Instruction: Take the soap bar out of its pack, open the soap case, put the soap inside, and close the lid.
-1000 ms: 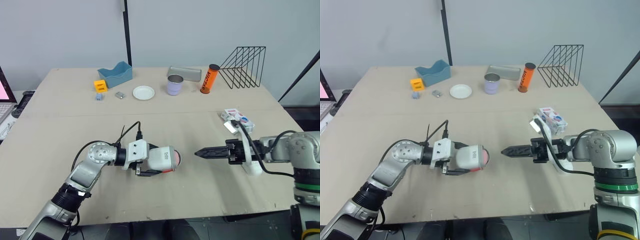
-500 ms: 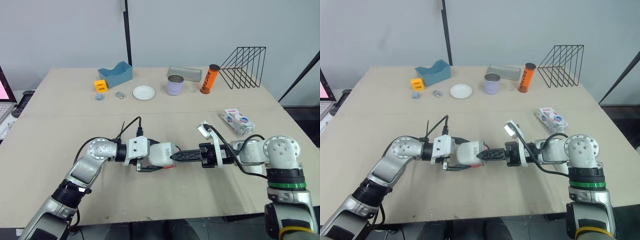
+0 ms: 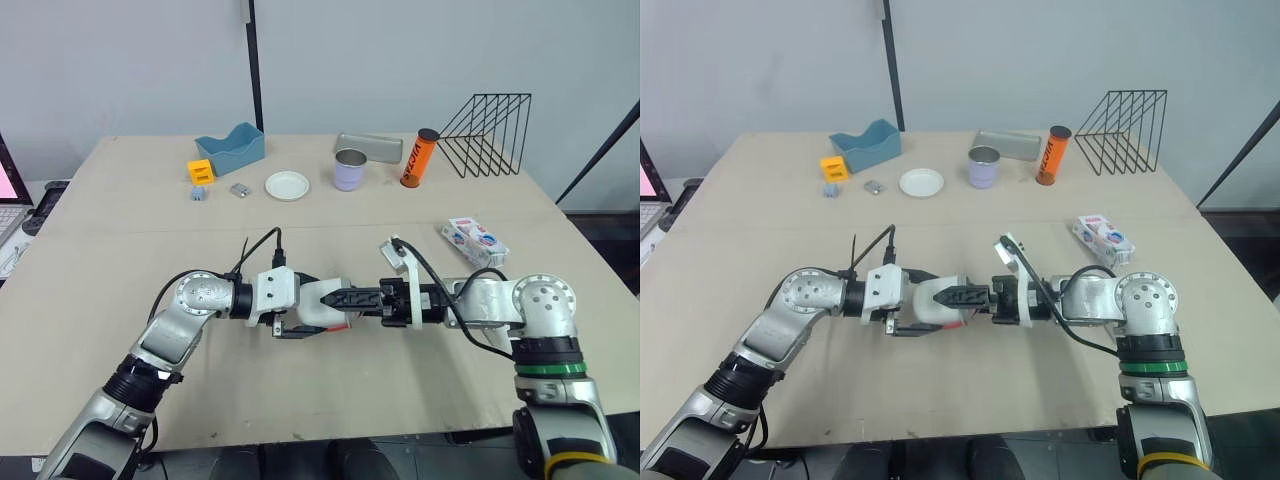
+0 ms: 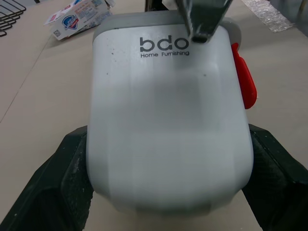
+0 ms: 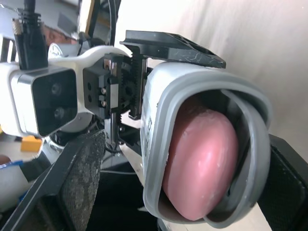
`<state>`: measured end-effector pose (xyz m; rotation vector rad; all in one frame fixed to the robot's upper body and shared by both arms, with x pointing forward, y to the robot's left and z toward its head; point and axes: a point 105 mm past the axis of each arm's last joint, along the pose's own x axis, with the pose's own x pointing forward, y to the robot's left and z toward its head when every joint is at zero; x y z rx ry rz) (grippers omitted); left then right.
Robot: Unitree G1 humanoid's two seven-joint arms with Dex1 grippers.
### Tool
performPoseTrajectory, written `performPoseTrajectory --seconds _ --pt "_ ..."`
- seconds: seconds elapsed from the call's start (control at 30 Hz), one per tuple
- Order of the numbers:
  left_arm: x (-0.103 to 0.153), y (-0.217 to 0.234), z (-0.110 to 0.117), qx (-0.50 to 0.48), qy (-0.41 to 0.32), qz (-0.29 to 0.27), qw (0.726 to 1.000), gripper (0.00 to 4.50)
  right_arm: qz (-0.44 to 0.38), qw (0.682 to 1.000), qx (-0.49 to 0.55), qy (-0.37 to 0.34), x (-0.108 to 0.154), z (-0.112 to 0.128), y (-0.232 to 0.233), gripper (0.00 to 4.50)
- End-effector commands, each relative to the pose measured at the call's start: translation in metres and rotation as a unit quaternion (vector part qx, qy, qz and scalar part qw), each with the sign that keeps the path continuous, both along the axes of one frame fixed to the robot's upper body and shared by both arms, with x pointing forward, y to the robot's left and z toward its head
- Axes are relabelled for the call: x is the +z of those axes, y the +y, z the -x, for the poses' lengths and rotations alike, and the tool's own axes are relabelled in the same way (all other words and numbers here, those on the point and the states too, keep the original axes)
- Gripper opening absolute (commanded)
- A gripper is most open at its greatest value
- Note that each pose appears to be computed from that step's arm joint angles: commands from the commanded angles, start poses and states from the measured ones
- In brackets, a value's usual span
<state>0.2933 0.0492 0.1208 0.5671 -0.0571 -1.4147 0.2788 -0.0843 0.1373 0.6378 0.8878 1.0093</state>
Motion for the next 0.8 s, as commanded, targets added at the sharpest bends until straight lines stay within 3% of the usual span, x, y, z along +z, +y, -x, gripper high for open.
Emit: performPoseTrajectory --seconds 0.03,0.07,0.43,0.5,0.8 --pt "0.016 0.001 -0.002 0.005 -0.024 0.020 1.000 3.50 -0.024 1.000 0.014 -0.008 0.012 0.007 0.007 2.67" --pt "0.016 0.002 -0.002 0.006 -0.024 0.019 1.000 3.50 -0.026 0.999 0.017 -0.007 0.013 0.009 0.008 2.14" --pt "0.012 0.005 -0.006 0.019 -0.023 0.003 1.000 3.50 -0.021 1.000 0.019 0.006 0.010 0.013 0.015 2.06" --pt "0.011 0.005 -0.005 0.016 -0.013 0.004 1.000 4.50 -0.022 1.000 0.016 0.011 0.008 0.012 0.016 2.06" --pt "0.010 0.013 -0.007 0.020 -0.010 -0.002 1.000 4.50 -0.039 0.999 -0.013 0.007 0.017 -0.002 0.014 2.02"
